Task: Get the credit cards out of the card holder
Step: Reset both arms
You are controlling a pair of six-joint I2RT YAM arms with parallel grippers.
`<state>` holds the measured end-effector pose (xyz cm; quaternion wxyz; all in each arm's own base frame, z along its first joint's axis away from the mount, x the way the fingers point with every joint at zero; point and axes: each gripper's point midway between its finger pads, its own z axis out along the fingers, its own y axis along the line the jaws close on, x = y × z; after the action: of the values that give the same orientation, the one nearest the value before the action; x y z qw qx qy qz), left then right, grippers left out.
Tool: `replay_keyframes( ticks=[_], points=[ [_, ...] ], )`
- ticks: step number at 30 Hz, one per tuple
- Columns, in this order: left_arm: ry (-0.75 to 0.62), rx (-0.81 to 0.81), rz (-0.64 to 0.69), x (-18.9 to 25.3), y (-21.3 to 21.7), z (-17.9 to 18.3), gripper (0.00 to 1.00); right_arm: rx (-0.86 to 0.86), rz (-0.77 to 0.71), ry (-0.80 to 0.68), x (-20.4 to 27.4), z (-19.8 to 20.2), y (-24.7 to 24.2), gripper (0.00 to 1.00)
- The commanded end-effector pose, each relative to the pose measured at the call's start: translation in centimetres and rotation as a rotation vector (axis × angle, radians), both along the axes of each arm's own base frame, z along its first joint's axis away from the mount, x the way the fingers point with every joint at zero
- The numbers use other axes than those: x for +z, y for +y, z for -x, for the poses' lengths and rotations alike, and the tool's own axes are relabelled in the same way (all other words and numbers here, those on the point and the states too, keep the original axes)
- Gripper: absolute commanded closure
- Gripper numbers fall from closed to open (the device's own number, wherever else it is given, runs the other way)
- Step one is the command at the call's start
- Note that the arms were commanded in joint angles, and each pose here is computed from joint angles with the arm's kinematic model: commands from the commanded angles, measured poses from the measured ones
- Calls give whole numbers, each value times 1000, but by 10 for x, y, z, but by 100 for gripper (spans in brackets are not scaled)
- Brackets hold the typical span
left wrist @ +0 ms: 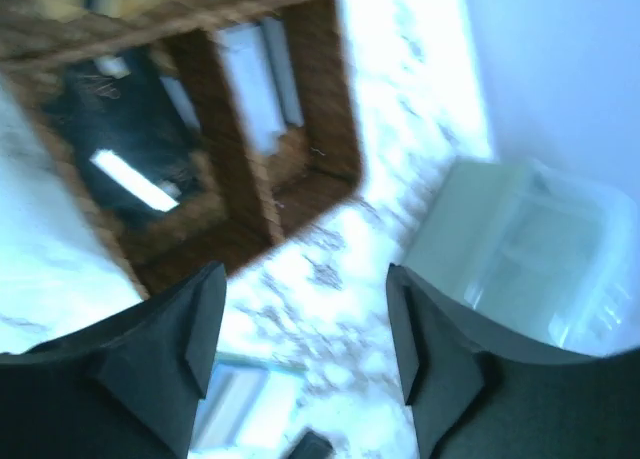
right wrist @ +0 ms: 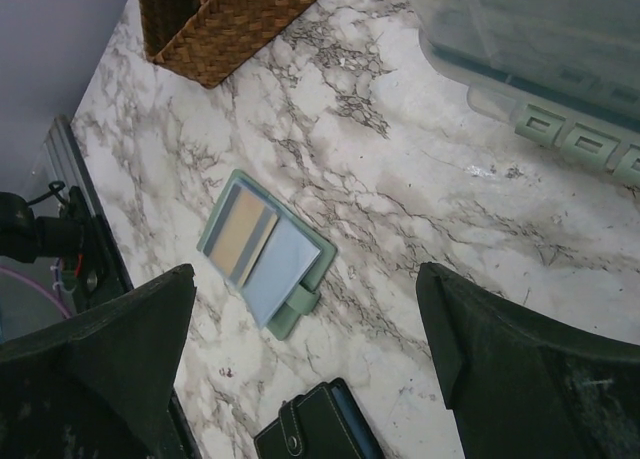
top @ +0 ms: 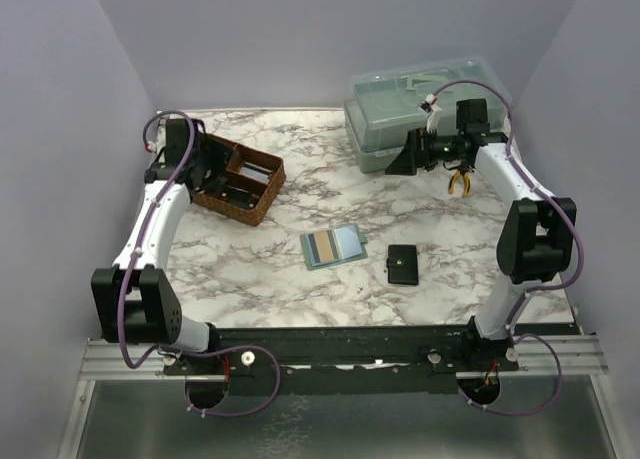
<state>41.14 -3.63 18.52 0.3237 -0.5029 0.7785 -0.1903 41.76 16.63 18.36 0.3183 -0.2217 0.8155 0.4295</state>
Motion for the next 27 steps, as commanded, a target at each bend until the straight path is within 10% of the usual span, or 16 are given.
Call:
replay_keyframes(
  ticks=[1, 5, 14, 17, 21, 27],
  points=[
    [-283, -396, 147, 58, -46, 13, 26, 71, -8, -60, 17, 18, 0, 0],
    [-430, -489, 305, 92, -61, 31, 23, 98, 11, -120, 34, 27, -2, 0],
    [-506, -419, -123, 142, -22, 73, 21, 35, 172, -238, 49, 52, -25, 0],
    [-428, -401, -234, 129, -8, 87, 2, 14, 196, -259, 58, 55, -36, 0],
    [-409, -373, -399, 131, 13, 105, 1, -62, 239, -327, 75, 57, -57, 0],
    [-448, -359, -346, 106, 6, 123, 1, -299, 198, -360, 108, 66, -97, 0]
  ],
)
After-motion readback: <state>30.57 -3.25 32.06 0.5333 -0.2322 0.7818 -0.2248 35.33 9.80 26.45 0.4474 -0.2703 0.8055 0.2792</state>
